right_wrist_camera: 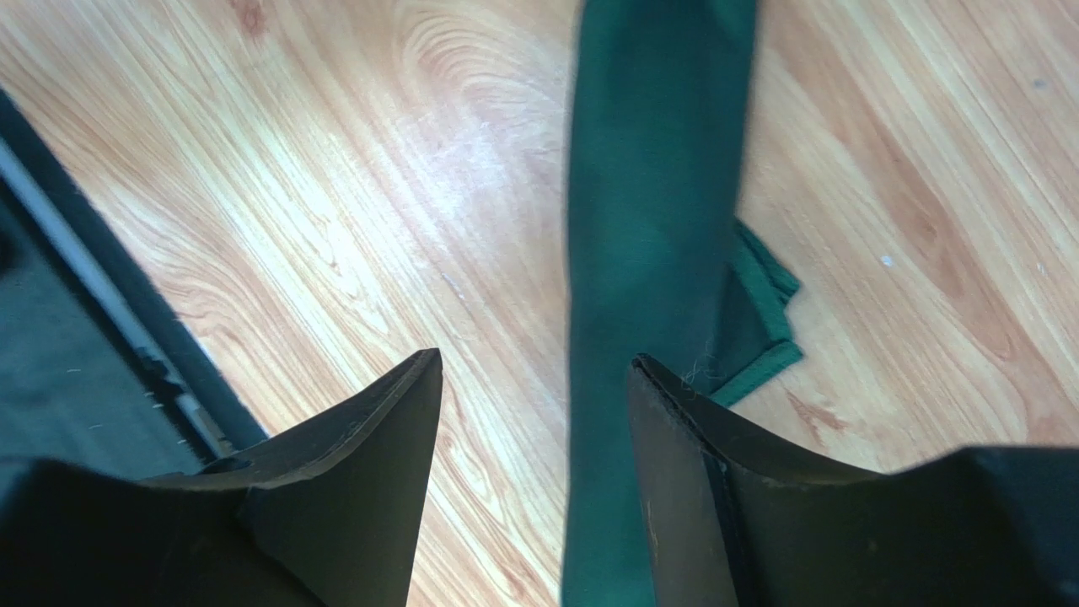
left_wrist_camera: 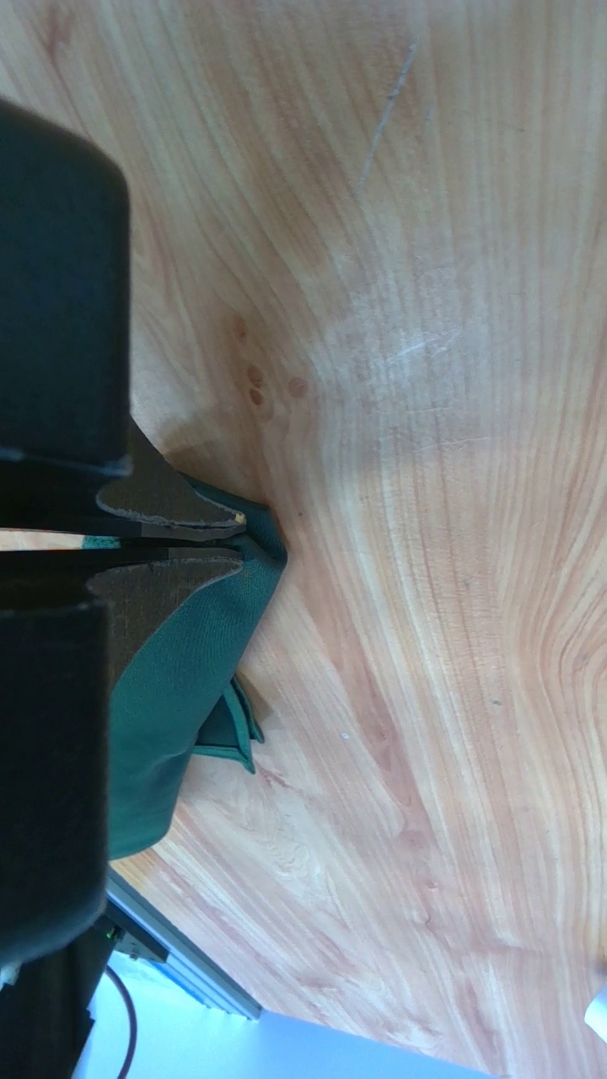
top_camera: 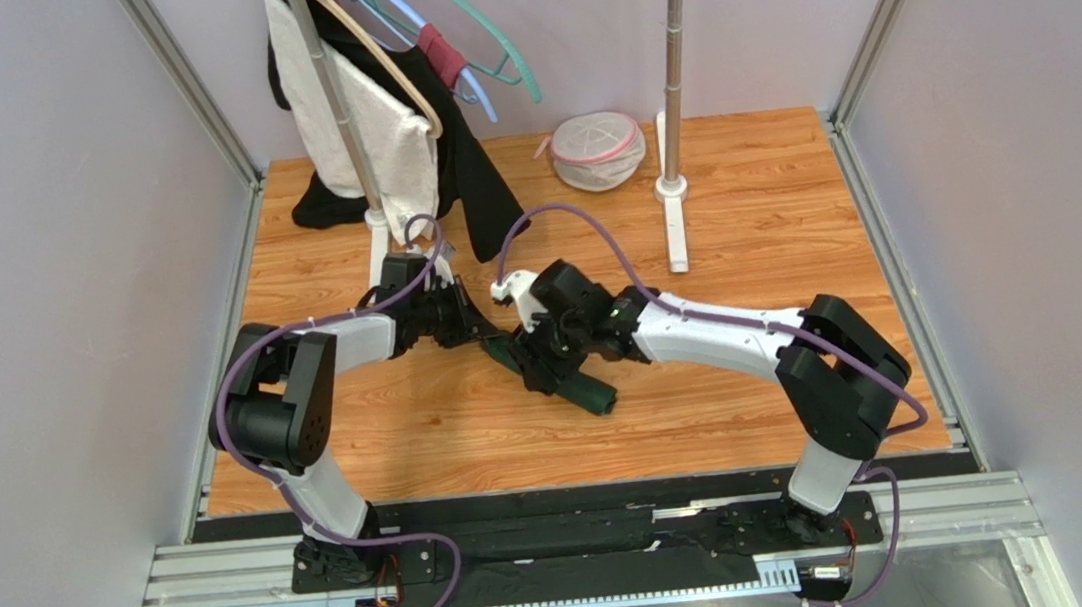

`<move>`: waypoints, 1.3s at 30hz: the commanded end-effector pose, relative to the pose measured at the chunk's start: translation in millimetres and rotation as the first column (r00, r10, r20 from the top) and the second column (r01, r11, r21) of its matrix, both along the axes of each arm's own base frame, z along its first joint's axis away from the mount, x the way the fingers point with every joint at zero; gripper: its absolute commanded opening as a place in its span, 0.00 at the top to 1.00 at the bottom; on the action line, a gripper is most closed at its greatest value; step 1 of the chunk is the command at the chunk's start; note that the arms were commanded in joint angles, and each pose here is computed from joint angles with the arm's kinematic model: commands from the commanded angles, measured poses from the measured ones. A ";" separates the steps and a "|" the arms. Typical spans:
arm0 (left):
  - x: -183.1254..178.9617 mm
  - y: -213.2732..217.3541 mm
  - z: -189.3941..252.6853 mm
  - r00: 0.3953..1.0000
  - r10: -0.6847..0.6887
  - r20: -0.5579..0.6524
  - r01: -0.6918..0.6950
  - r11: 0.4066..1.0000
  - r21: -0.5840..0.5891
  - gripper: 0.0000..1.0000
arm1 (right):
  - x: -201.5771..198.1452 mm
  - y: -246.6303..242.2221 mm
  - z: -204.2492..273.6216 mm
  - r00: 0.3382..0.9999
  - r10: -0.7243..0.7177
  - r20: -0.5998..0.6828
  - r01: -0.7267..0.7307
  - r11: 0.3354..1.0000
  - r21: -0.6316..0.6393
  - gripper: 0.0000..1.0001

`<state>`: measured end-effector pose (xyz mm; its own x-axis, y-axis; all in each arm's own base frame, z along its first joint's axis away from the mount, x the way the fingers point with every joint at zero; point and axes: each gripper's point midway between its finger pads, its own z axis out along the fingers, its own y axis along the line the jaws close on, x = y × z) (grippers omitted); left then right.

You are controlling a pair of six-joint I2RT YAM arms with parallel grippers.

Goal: Fold the napkin, place the utensils inside, and roll it up
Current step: Roll the napkin with the utensil

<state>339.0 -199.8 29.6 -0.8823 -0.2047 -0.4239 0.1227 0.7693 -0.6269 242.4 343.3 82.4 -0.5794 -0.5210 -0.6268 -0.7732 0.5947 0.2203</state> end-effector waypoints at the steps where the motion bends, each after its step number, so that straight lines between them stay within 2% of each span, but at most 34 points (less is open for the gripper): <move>1: 2.5 2.2 -5.5 1.000 -0.010 -0.027 0.011 0.999 0.030 1.00 | 13.3 8.9 3.9 0.967 0.009 0.255 0.018 0.995 -0.103 0.41; 2: 2.9 2.4 -5.9 0.999 -0.010 -0.030 0.011 1.000 0.029 1.00 | 19.1 7.6 4.5 0.953 0.003 0.302 0.037 0.991 -0.127 0.41; 7: 3.3 1.8 -4.4 0.999 -0.014 -0.029 0.014 0.999 0.031 1.00 | 19.6 9.6 -12.7 0.945 0.043 0.323 0.024 0.979 -0.201 0.43; 18: 4.5 0.4 -1.5 0.999 -0.032 -0.022 0.033 0.999 0.030 1.00 | 23.7 -0.2 -52.7 0.953 0.050 0.300 0.040 0.957 -0.288 0.49; 24: 5.7 -6.2 11.1 0.998 -0.059 0.023 0.060 0.998 -0.012 0.98 | 28.1 -16.6 -78.1 0.978 0.002 0.207 0.061 0.953 -0.297 0.50; 27: 8.3 -7.5 20.6 0.997 -0.060 0.054 0.061 0.998 -0.022 0.81 | 26.2 -23.0 -84.9 0.993 -0.021 0.115 0.050 0.965 -0.257 0.59; 28: 9.7 -6.1 22.7 0.997 -0.052 0.060 0.054 0.998 -0.019 0.70 | 17.5 -20.8 -86.7 0.998 -0.004 0.059 0.017 0.974 -0.227 0.62; 29: 10.0 -5.1 24.8 0.997 -0.047 0.065 0.048 0.999 -0.015 0.65 | 14.1 -21.3 -87.9 1.000 -0.010 0.028 0.016 0.977 -0.211 0.68; 31: 15.0 0.2 36.1 0.995 -0.020 0.095 0.020 1.000 -0.008 0.54 | 6.2 -22.1 -89.4 0.999 -0.012 -0.049 0.004 0.986 -0.164 0.73; 34: 21.7 11.4 54.4 0.988 0.028 0.153 -0.028 1.000 -0.001 0.45 | -4.9 -21.6 -90.3 0.986 -0.009 -0.169 -0.006 0.996 -0.086 0.78; 39: 19.3 19.3 69.1 0.970 0.025 0.241 -0.030 0.999 0.017 0.41 | -8.7 -22.5 -89.5 0.946 -0.004 -0.324 0.014 0.999 0.029 0.78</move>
